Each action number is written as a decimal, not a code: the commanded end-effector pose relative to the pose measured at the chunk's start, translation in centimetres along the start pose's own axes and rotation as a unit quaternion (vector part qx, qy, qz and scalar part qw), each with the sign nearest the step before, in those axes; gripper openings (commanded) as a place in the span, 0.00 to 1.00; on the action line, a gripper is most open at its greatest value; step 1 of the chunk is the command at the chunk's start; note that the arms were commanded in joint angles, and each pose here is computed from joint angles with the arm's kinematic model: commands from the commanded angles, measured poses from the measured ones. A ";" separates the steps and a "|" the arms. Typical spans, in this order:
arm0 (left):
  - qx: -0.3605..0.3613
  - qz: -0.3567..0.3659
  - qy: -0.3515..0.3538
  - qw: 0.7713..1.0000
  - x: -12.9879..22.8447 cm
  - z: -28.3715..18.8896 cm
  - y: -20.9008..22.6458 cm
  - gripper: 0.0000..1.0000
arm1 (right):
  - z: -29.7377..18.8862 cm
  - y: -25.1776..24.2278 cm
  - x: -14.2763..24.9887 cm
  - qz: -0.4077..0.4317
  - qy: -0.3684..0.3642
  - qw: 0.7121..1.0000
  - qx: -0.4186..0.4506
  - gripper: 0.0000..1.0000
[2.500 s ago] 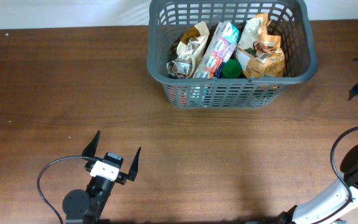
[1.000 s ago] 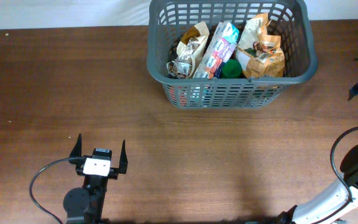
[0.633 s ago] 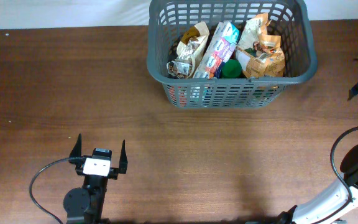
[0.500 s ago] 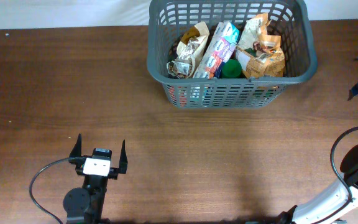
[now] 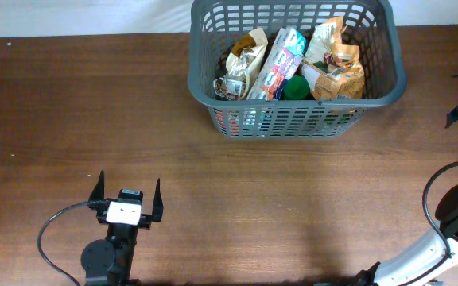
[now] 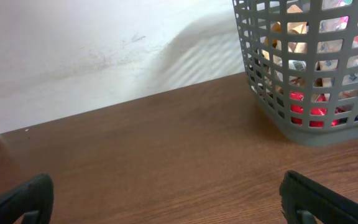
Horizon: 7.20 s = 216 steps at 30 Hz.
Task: Pack container
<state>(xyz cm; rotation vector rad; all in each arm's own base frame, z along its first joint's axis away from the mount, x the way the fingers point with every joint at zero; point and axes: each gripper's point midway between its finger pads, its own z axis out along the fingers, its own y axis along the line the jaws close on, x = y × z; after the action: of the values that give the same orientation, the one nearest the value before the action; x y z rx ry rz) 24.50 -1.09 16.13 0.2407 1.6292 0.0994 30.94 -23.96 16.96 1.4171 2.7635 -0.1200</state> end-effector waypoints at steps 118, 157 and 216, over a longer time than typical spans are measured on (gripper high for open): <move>-0.002 0.006 -0.001 1.000 0.2 0.0 0.0 0.99 | -7.0 8.4 23.0 -0.240 -0.651 0.591 -0.412 0.99; -0.002 0.006 -0.001 1.000 0.2 0.0 0.0 0.99 | -0.7 9.1 23.5 -0.296 -0.577 0.667 -0.366 0.99; -0.002 0.006 -0.001 1.000 0.2 0.0 0.0 0.99 | -0.8 9.1 23.5 -0.296 -0.578 0.667 -0.366 0.99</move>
<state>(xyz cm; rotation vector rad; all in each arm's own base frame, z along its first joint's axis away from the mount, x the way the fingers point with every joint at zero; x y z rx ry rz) 24.50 -1.09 16.12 0.2407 1.6292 0.0994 24.64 -0.24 15.78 0.0578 1.6453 0.0519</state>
